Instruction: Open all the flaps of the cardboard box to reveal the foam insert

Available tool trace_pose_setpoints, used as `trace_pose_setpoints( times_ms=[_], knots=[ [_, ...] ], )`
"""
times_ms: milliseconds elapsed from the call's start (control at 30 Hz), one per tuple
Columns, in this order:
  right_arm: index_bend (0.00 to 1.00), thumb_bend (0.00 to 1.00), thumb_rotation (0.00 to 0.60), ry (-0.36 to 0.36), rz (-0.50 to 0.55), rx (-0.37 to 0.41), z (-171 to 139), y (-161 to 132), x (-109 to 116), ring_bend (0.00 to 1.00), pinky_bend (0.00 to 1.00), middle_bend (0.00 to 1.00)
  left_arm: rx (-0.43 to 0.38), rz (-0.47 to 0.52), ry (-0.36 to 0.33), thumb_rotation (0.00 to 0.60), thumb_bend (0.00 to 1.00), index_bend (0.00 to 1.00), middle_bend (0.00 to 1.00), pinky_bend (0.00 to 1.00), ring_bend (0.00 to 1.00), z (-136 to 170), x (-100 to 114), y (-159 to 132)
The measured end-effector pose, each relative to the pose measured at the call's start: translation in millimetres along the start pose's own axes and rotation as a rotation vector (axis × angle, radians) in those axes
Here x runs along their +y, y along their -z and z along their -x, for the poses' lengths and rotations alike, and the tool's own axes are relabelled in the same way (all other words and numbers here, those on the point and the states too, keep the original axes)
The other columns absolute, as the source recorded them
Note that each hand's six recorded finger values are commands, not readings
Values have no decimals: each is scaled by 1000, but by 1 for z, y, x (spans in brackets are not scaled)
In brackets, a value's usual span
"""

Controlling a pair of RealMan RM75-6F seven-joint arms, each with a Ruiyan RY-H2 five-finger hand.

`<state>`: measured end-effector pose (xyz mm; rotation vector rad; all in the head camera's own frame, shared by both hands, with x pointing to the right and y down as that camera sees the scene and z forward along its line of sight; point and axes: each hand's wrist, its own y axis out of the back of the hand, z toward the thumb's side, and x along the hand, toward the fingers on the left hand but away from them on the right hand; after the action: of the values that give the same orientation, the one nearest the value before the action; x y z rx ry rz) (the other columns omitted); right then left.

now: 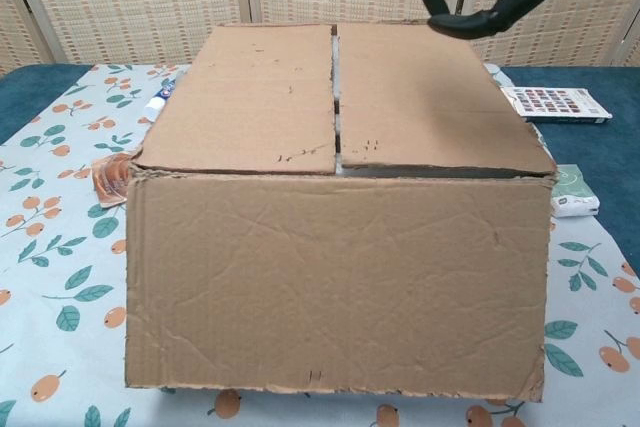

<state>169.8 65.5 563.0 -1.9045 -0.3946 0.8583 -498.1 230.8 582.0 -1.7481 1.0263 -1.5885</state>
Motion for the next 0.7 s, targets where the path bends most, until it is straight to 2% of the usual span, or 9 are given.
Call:
trace_pose_setpoints(
  times_ms=[100,167,267,467,700],
  knots=[
    [579,457,274,-20,-37,7,23,-3,-8,38,0,131,-19,16,-3,600,414,281,140,0,62,1,1,0],
    [581,382,230,-24,-53,13,34,-5,-10,48,0,131,-28,28,-7,600,413,282,142,0,62,1,3,0],
    [617,323,221,-23,-57,18,47,-9,-14,71,0,132,-41,39,-15,600,414,282,142,0,62,2,5,1],
    [748,310,219,-8,-81,39,65,-18,-17,57,0,152,-46,48,-17,600,414,282,142,0,62,3,7,2],
    [785,307,213,0,-151,44,79,-20,-18,50,0,156,-47,56,-14,600,413,280,142,0,62,2,8,3]
  ],
)
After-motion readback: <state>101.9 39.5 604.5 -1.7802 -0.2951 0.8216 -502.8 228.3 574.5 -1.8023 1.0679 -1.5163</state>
